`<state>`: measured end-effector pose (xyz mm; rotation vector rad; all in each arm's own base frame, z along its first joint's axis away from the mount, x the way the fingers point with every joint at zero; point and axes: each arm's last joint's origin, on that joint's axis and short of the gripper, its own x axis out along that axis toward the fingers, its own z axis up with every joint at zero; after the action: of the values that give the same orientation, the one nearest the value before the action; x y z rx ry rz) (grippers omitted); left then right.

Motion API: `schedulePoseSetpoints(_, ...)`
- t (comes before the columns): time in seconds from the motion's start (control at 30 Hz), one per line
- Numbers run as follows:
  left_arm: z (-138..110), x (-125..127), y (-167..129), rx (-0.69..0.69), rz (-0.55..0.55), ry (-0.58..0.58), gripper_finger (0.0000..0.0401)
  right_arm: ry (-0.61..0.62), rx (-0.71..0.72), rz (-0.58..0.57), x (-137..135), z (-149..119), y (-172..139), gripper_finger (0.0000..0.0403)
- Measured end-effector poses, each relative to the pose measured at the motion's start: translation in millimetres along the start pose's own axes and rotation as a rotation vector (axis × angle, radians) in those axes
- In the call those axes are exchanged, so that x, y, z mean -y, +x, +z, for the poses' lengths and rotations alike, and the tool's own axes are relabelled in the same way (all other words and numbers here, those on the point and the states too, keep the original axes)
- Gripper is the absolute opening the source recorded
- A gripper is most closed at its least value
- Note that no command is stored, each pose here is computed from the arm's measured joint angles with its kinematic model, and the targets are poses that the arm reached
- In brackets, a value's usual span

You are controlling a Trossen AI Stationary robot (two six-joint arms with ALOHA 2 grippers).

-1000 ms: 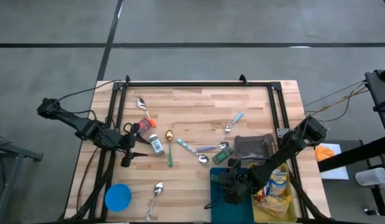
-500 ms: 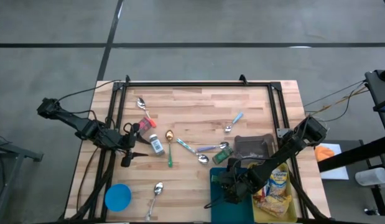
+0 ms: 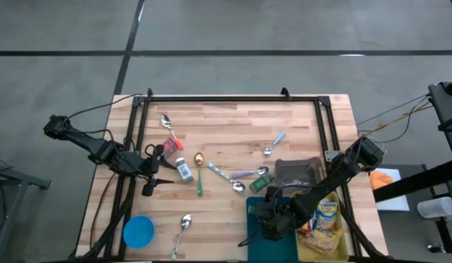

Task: Pick & Place Food Item
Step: Put the green seasoning bottle into the blue bin

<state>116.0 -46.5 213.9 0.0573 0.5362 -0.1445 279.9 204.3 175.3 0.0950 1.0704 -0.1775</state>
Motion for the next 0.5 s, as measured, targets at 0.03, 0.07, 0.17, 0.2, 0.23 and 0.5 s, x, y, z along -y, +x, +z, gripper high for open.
schedulePoseSetpoints(0.03,0,0,0,0.0,0.0,0.0,0.0241,-0.006,0.003,0.002,-1,2,-1,0.0334)
schedulePoseSetpoints(0.07,0,0,0,0.0,0.0,0.0,0.0241,-0.014,0.0,0.0,-1,3,-3,0.0334)
schedulePoseSetpoints(0.17,0,0,0,0.0,0.0,0.0,0.0241,-0.026,0.001,0.005,-3,8,-9,0.0334)
schedulePoseSetpoints(0.2,0,0,0,0.0,0.0,0.0,0.0241,-0.028,0.005,0.008,-4,10,-10,0.0334)
schedulePoseSetpoints(0.23,0,0,0,0.0,0.0,0.0,0.0241,-0.031,0.008,0.006,-5,12,-12,0.0334)
schedulePoseSetpoints(0.5,0,0,0,0.0,0.0,0.0,0.0241,0.005,0.116,-0.06,-9,33,-32,0.0334)
